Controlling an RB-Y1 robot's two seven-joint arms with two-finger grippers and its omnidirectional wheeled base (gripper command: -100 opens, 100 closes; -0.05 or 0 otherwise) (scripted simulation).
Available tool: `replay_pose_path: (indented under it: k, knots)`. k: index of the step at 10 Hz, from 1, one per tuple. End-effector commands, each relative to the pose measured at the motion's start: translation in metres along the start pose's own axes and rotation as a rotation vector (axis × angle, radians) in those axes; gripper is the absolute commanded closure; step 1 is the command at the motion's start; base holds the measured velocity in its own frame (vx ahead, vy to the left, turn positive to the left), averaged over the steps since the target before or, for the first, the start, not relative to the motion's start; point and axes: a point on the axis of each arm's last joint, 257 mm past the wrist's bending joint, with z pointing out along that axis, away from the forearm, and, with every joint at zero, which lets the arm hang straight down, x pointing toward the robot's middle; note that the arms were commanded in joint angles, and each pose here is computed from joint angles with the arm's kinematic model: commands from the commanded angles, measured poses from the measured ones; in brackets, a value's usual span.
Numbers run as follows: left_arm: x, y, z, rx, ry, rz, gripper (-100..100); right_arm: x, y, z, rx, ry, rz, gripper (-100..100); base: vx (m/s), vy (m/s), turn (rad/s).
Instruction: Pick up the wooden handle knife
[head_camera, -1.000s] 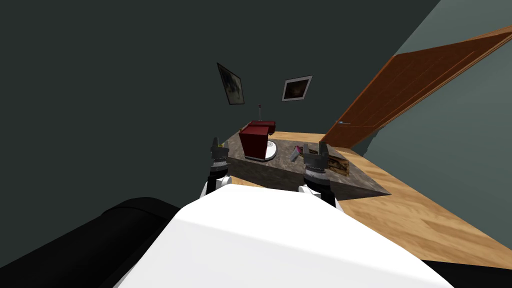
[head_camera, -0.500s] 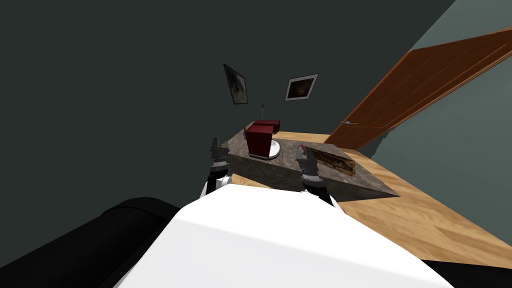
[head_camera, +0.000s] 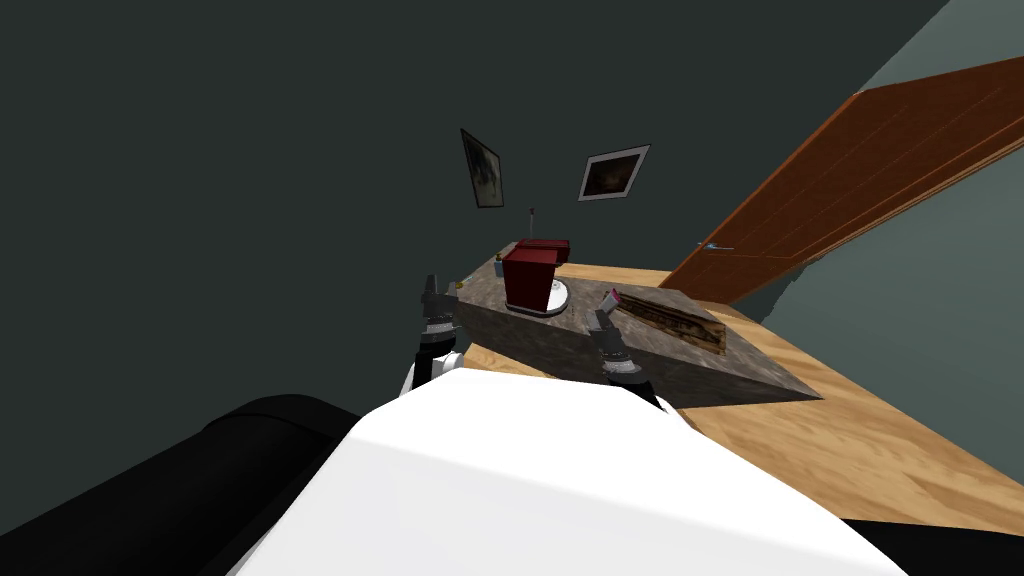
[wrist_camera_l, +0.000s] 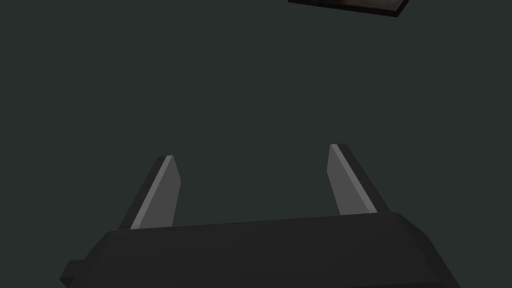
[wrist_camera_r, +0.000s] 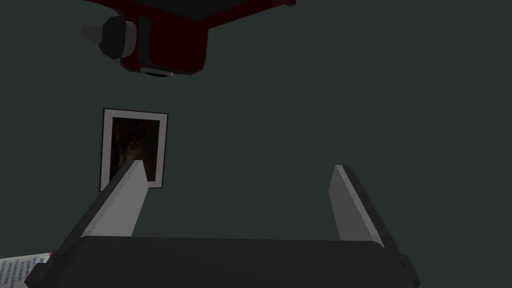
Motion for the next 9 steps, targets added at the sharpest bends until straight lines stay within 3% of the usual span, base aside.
replay_pose_path:
  k: [1,3,4,5,6,7,8,9]
  knots:
    - [0.0,0.0,0.0,0.0,0.0,0.0,0,0.005,-0.011,-0.005,0.021,0.037,-0.013,-100,-0.039,0.048,0.042]
    - [0.0,0.0,0.0,0.0,0.0,0.0,0,0.015,-0.029,-0.02,0.068,0.1,-0.033,-100,-0.047,0.054,0.08]
    - [0.0,0.0,0.0,0.0,0.0,0.0,0,0.024,-0.047,-0.036,0.114,0.151,-0.045,-100,-0.049,0.071,0.111]
    - [0.0,0.0,0.0,0.0,0.0,0.0,0,0.024,-0.048,-0.038,0.116,0.167,-0.054,-100,-0.041,0.061,0.053]
    - [0.0,0.0,0.0,0.0,0.0,0.0,0,0.033,-0.064,-0.056,0.161,0.225,-0.069,-100,-0.042,0.052,0.134]
    - [0.0,0.0,0.0,0.0,0.0,0.0,0,0.032,-0.066,-0.058,0.167,0.238,-0.076,-100,-0.042,0.046,0.049]
    - [0.0,0.0,0.0,0.0,0.0,0.0,0,0.04,-0.081,-0.078,0.208,0.298,-0.092,-100,-0.049,0.063,0.098]
    - [0.0,0.0,0.0,0.0,0.0,0.0,0,0.039,-0.084,-0.082,0.218,0.311,-0.1,-100,-0.042,0.061,0.061]
